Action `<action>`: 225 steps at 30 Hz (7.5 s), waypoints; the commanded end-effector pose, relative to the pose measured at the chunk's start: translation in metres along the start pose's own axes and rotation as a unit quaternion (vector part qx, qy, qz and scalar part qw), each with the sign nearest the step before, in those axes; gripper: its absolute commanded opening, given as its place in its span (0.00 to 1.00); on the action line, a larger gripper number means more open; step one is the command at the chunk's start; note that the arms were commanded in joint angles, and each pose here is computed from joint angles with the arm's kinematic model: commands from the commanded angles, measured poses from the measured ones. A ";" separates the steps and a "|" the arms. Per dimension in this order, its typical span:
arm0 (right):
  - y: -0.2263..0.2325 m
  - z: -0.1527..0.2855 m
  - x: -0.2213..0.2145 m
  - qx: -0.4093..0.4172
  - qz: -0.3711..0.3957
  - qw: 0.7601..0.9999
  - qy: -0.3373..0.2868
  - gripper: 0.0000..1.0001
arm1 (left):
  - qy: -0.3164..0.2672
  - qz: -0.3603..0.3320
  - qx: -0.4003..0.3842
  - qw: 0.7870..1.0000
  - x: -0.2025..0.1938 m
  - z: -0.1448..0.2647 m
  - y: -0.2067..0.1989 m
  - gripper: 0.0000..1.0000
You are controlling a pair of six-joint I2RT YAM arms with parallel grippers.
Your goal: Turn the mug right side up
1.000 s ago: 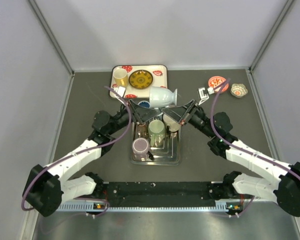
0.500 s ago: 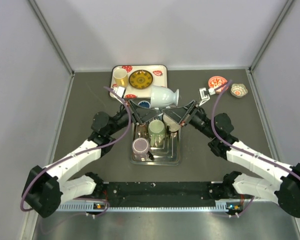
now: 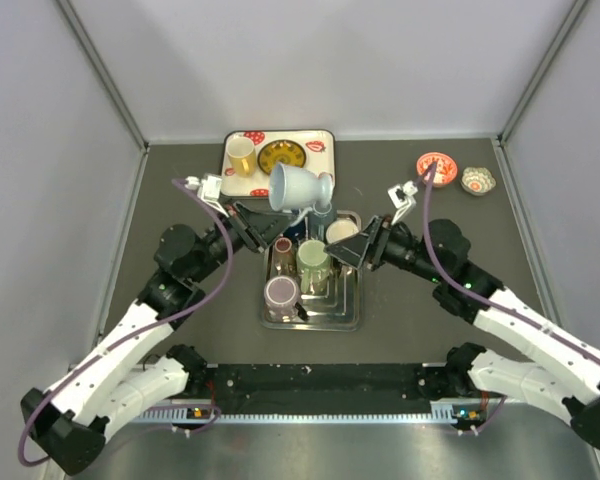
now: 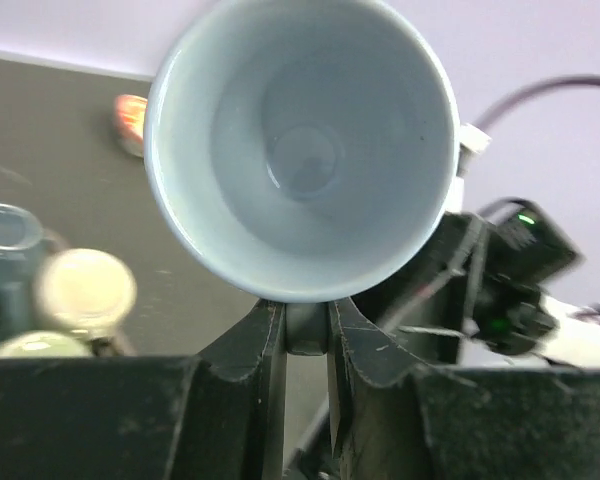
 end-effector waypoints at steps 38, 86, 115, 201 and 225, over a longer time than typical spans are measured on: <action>-0.046 0.065 -0.005 -0.308 0.143 0.941 -0.003 0.61 | 0.066 -0.146 0.625 0.764 0.044 0.017 0.260 0.00; -0.032 -0.086 -0.109 -0.173 0.349 0.859 0.331 0.60 | 0.080 -0.097 0.500 0.857 -0.027 0.110 0.100 0.95; -0.058 -0.116 -0.132 -0.201 0.350 0.838 0.367 0.23 | 0.090 -0.089 0.506 0.853 -0.036 0.115 0.106 0.92; 0.031 -0.012 0.034 0.204 -0.045 0.970 -0.122 0.00 | 0.041 0.055 -0.118 0.991 -0.019 0.003 0.002 0.78; 0.016 -0.008 0.015 0.204 -0.050 0.973 -0.091 0.00 | -0.006 0.096 -0.190 0.977 -0.002 -0.021 -0.011 0.56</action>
Point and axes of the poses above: each gripper's point midway between its finger pads, its own z axis back along the fingers, its own y axis along the line the jaws close on, x = y × z, the point moved 10 cm from there along z, back along the fingers, and after that the axes turned 1 degree about -z, right-handed, at the moved point
